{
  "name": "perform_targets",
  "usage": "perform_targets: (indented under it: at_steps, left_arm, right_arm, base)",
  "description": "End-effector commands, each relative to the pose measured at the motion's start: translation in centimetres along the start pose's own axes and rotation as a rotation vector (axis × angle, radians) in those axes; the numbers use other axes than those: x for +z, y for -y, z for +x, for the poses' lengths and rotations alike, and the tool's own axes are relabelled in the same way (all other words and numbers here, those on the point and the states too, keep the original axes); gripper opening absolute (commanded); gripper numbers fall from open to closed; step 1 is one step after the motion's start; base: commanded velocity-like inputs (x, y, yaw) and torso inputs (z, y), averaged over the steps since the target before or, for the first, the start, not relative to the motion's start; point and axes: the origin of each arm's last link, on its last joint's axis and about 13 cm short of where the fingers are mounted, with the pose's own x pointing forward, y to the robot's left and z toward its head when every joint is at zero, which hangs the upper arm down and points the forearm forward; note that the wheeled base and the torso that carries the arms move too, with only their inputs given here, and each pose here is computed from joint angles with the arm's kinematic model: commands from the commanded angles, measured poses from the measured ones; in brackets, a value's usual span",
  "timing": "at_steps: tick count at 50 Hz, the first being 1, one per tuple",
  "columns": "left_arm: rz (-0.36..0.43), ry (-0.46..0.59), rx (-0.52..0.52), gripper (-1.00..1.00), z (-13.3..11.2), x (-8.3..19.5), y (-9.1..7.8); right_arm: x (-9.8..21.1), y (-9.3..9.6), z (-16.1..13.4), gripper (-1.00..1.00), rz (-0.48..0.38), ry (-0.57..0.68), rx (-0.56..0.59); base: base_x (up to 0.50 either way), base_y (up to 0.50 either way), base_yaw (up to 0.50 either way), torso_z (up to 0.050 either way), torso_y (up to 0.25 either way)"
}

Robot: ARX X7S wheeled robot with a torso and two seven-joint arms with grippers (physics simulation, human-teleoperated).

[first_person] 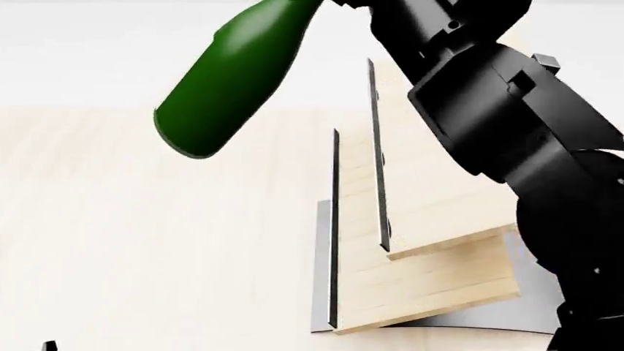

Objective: Put the wine bottle on the wine rack.

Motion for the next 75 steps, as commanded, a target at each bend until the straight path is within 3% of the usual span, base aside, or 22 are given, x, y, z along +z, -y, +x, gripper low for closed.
perform_targets:
  at_steps: [1, 43, 75]
  left_arm:
    - [0.002, -0.003, -0.002, 1.00, 0.0, -0.1, 0.0]
    - [0.004, -0.010, -0.011, 1.00, 0.0, -0.4, 0.2]
    - [0.007, -0.014, -0.019, 1.00, 0.0, -0.4, 0.4]
  right_arm:
    - [2.4, 1.7, -1.1, -1.00, 0.104, 0.082, -0.025]
    - [5.5, 7.5, -3.3, -1.00, 0.209, 0.218, -0.163]
    - [6.0, 10.0, -6.2, -1.00, 0.252, 0.248, -0.197]
  base:
    - [0.00, 0.00, 0.00, 0.000, 0.000]
    - [0.00, 0.00, 0.00, 0.000, 0.000]
    - [0.00, 0.00, 0.00, 0.000, 0.001]
